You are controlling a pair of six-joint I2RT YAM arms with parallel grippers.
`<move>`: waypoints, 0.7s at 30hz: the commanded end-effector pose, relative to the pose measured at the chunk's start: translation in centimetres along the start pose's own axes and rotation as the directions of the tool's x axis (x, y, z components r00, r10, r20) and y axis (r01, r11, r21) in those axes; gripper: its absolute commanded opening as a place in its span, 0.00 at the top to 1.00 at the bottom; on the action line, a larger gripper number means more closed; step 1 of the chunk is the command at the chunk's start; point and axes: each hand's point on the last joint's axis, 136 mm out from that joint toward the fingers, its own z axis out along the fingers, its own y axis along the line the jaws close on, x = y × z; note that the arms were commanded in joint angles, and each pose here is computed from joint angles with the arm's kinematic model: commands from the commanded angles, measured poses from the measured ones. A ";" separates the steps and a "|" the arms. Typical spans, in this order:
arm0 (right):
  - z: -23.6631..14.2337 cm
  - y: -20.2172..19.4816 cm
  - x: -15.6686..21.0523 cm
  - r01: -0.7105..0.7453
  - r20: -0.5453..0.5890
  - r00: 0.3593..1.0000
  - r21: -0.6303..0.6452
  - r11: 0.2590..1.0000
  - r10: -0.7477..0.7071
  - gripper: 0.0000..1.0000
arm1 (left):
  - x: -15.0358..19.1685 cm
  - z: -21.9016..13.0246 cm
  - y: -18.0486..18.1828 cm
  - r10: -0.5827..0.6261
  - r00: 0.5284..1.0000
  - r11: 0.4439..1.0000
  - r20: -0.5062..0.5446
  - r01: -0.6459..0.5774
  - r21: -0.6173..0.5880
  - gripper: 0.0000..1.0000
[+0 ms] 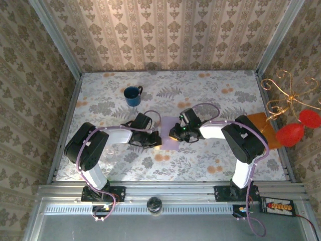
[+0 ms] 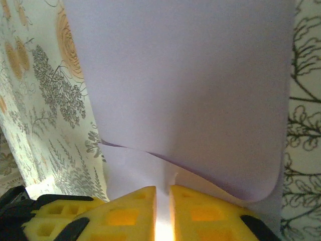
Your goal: Fold a paper plane with a square sheet of paper (pick it up from the middle)
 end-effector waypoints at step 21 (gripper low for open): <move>1.2 2.0 2.7 0.147 -0.081 0.986 -0.010 0.989 -0.147 0.91 | 2.2 0.3 3.2 -0.088 0.995 0.987 -0.050 0.081 -0.138 1.00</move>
